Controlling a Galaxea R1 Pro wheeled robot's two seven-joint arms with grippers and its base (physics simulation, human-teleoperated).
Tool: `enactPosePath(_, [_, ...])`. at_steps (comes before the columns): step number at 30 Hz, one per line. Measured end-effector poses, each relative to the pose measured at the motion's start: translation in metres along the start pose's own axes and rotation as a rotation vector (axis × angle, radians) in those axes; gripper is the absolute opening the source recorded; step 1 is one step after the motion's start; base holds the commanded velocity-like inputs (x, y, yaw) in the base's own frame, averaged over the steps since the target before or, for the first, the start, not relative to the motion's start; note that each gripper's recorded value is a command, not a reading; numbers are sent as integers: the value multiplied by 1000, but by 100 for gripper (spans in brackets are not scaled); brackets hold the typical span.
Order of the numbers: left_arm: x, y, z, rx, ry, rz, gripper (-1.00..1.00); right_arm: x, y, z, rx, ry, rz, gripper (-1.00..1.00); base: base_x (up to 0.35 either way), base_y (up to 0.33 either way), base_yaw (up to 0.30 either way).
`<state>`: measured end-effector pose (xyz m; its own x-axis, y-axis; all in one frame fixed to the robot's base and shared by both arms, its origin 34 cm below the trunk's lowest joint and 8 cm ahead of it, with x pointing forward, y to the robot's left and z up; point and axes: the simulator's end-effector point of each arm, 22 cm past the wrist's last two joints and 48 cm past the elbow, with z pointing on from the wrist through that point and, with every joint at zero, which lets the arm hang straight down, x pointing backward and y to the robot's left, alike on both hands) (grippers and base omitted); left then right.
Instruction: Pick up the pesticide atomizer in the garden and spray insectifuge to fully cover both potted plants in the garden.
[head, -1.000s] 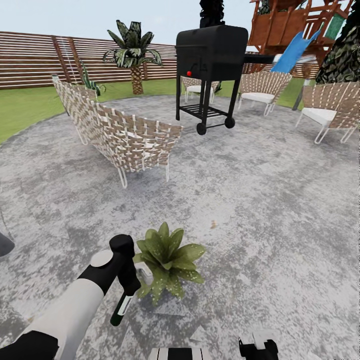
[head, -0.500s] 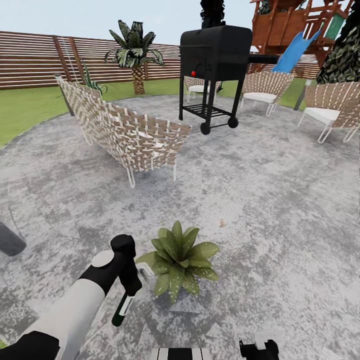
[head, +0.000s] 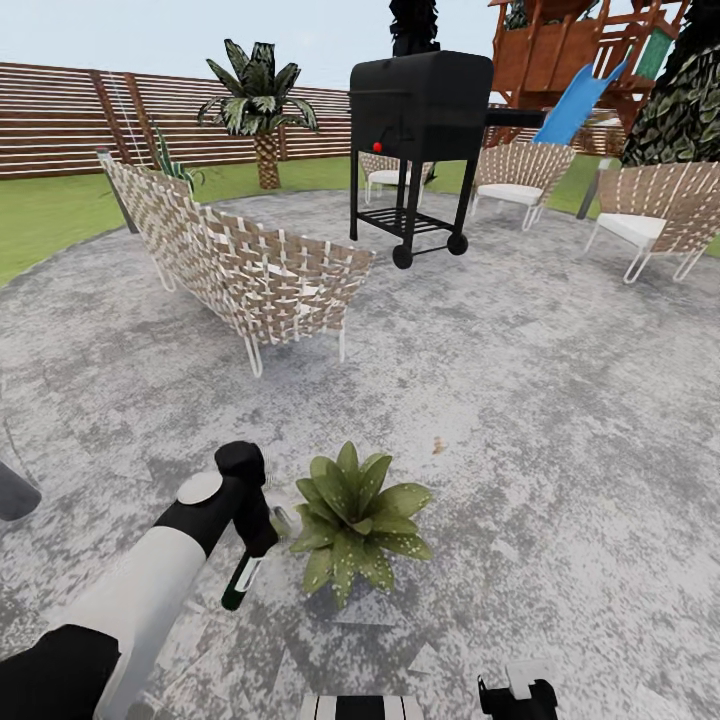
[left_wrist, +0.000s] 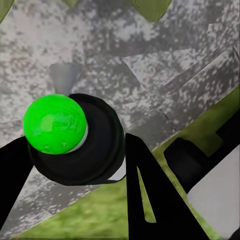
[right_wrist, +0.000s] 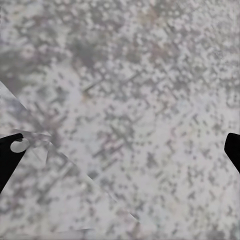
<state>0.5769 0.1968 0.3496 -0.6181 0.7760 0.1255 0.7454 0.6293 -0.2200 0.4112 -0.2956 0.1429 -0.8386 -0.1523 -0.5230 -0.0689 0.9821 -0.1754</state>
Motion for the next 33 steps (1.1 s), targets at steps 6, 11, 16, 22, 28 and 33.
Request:
enactPosePath(6, [12,2,7,-2,25,0,-100,0,-3,0,4,0,-2,100,0,0,0])
enactPosePath(11, [23,1,16,-2,56,-3,-100,1,-8,0,9,1,-5,100,0,0,0])
enactPosePath(16, [40,-5,32,28,96,-15,-100,1,-8,0,9,1,-5,100,0,0,0])
enactPosePath(22, [51,-6,39,38,109,-30,-100,1,-7,0,8,1,-4,100,-37,0,-6])
enactPosePath(28, [54,-2,38,34,110,-41,-100,1,-7,0,9,1,-2,100,-251,126,-231])
enactPosePath(33, [53,0,35,28,104,-46,-100,-1,-7,0,9,-2,-2,100,-7,315,-278])
